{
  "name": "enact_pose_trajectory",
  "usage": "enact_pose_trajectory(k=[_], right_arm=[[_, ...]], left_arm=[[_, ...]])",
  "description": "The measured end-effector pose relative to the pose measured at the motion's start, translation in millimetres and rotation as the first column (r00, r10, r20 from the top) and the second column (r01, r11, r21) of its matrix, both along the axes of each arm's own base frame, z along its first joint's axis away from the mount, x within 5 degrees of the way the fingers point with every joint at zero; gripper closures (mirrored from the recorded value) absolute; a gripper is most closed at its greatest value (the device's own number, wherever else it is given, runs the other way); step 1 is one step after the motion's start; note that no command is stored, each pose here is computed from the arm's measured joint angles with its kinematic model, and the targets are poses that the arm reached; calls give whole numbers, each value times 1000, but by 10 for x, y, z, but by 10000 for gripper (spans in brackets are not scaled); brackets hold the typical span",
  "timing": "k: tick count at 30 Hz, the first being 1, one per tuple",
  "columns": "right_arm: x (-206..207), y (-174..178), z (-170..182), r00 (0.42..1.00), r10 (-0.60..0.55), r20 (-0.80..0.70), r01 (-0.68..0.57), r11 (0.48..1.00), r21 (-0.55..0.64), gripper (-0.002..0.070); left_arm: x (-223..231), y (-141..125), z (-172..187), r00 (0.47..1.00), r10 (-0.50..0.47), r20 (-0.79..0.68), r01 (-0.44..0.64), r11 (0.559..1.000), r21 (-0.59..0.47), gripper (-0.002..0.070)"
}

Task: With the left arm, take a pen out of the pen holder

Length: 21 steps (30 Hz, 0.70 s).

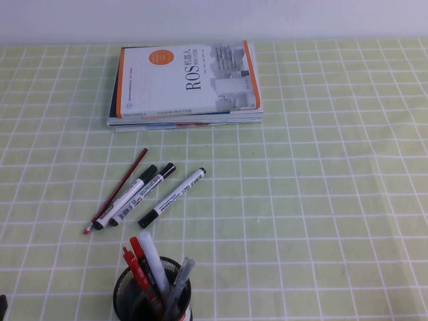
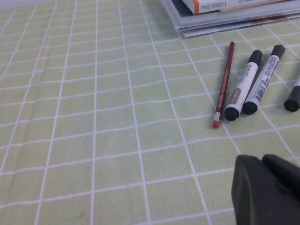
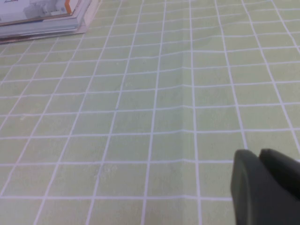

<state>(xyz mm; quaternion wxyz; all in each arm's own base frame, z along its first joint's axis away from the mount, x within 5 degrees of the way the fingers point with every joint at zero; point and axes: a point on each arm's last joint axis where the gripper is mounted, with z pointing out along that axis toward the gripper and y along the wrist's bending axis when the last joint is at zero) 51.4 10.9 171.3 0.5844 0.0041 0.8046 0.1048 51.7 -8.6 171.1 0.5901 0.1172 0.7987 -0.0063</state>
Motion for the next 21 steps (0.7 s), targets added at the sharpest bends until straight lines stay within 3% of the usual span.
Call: enact_pose_trajectory(k=[21], right_arm=[[0, 0, 0, 1000, 0, 0, 0, 1000, 0, 689]], left_arm=[[9, -12, 38, 999, 1, 36, 0, 999, -50, 676]])
